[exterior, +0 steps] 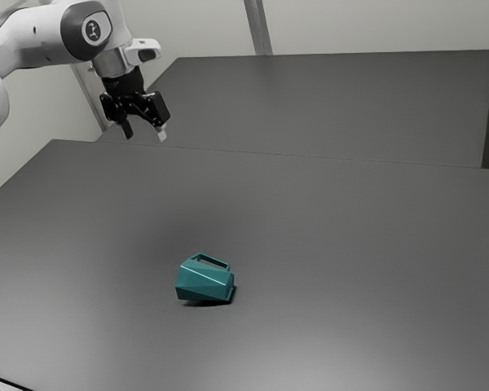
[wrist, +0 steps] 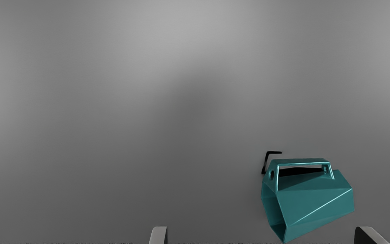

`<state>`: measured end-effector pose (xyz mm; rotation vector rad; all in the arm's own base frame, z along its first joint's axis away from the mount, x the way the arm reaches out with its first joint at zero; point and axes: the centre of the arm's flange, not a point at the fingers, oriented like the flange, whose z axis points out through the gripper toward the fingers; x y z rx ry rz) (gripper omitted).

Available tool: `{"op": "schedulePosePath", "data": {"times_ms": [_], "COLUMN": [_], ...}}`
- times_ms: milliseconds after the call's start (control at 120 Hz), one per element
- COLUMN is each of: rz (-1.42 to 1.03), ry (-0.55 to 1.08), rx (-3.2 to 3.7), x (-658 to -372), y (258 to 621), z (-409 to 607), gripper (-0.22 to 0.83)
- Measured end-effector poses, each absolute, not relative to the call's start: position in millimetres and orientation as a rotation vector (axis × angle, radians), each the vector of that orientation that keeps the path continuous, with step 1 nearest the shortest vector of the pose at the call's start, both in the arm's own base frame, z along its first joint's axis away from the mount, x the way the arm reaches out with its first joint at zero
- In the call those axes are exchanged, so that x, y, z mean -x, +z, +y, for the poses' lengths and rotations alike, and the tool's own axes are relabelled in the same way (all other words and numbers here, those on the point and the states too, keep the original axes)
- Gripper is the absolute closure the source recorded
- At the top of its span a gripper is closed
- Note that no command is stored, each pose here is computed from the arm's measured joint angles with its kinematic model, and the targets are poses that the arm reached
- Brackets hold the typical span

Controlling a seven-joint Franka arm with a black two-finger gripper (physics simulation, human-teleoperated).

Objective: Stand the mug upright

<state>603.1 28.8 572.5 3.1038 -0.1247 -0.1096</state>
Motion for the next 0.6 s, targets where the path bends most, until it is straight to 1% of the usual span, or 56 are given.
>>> {"op": "schedulePosePath", "data": {"times_ms": [225,375,467,600], "rz": [-0.124,-0.116,-0.084,0.003], "ry": [-0.124,-0.205,-0.236,-0.240], "rx": [-3.102,-3.073,-3.008,-2.875], "x": [-600.7,-584.8,-565.7,-523.4], "y": [572.7,549.8,538.0,514.0], "z": [29.1,28.5,31.0,37.7], "gripper": [0.00,0.00,0.00,0.00]}}
